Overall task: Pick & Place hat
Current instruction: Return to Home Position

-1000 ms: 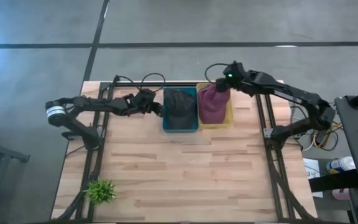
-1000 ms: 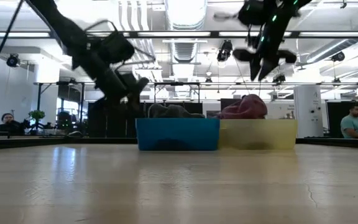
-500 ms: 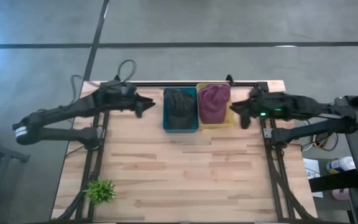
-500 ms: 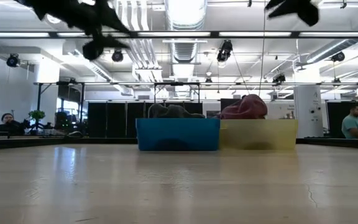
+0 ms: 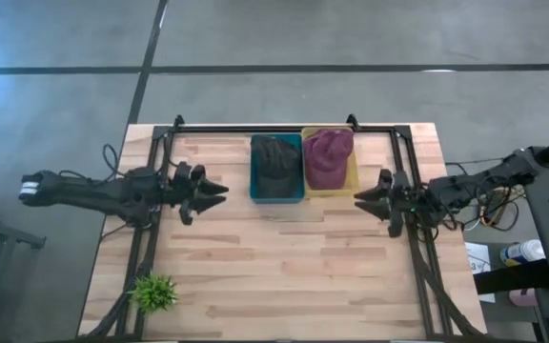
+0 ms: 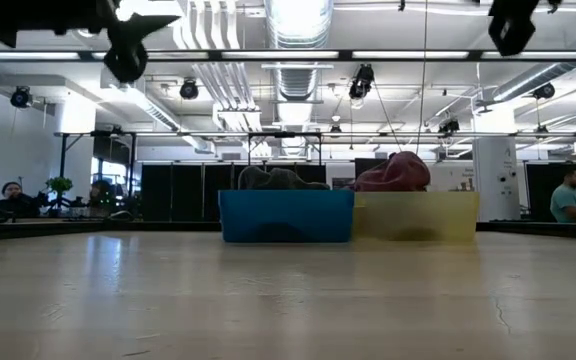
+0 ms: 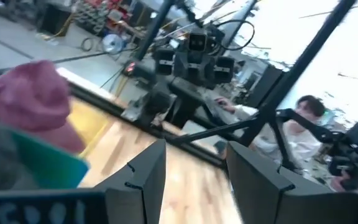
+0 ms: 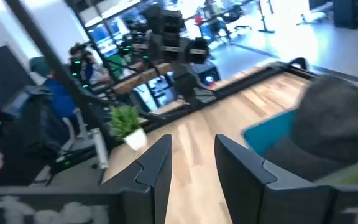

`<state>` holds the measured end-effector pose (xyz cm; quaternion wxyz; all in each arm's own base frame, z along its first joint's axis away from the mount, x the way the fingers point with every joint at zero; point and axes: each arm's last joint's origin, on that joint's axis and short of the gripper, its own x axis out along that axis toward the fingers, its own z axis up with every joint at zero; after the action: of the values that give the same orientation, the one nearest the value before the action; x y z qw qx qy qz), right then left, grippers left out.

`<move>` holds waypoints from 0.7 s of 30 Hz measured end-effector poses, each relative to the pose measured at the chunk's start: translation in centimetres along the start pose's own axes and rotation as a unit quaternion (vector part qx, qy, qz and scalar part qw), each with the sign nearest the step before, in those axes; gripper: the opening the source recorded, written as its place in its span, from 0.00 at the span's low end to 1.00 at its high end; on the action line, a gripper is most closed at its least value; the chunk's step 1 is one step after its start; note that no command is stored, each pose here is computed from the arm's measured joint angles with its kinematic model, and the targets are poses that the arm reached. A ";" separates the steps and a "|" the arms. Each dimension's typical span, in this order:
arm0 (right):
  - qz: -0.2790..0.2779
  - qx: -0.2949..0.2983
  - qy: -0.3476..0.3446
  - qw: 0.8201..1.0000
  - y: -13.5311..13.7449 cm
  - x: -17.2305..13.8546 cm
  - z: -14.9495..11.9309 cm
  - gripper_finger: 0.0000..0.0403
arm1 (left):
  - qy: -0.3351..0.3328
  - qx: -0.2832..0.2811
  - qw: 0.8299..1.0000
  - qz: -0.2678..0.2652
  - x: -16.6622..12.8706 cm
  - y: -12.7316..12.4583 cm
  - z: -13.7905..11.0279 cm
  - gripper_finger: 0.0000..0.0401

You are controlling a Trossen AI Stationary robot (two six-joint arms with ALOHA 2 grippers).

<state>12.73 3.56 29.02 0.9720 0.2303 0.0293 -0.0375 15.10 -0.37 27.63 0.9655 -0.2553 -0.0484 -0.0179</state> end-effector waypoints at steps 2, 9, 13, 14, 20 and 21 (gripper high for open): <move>-0.005 -0.001 -0.004 1.000 -1.1 -0.5 -1.2 0.29 | 0.003 -0.003 1.000 0.015 -0.4 0.8 -0.7 0.41; 0.052 0.034 -0.083 0.995 -3.5 -2.6 -3.7 0.27 | -0.004 -0.039 0.998 0.041 -2.1 3.7 -1.8 0.41; 0.097 0.045 -0.143 0.984 -4.5 -3.5 -5.1 0.26 | 0.004 -0.048 0.999 0.011 -3.1 4.6 -1.9 0.41; 0.100 0.045 -0.152 0.982 -4.8 -3.6 -5.5 0.25 | 0.005 -0.047 0.999 0.005 -3.3 4.8 -1.9 0.41; 0.090 0.035 -0.164 0.982 -5.8 -3.1 -7.5 0.25 | -0.004 -0.047 0.999 0.017 -4.4 6.0 -2.7 0.41; 0.084 0.037 -0.162 0.982 -5.9 -3.1 -7.6 0.25 | -0.006 -0.046 0.999 0.020 -4.6 6.2 -3.0 0.41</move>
<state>8.88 1.95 19.81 0.9543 0.2586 -0.1498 0.0065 11.17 3.60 21.51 0.9525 -0.3007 -0.0477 0.0008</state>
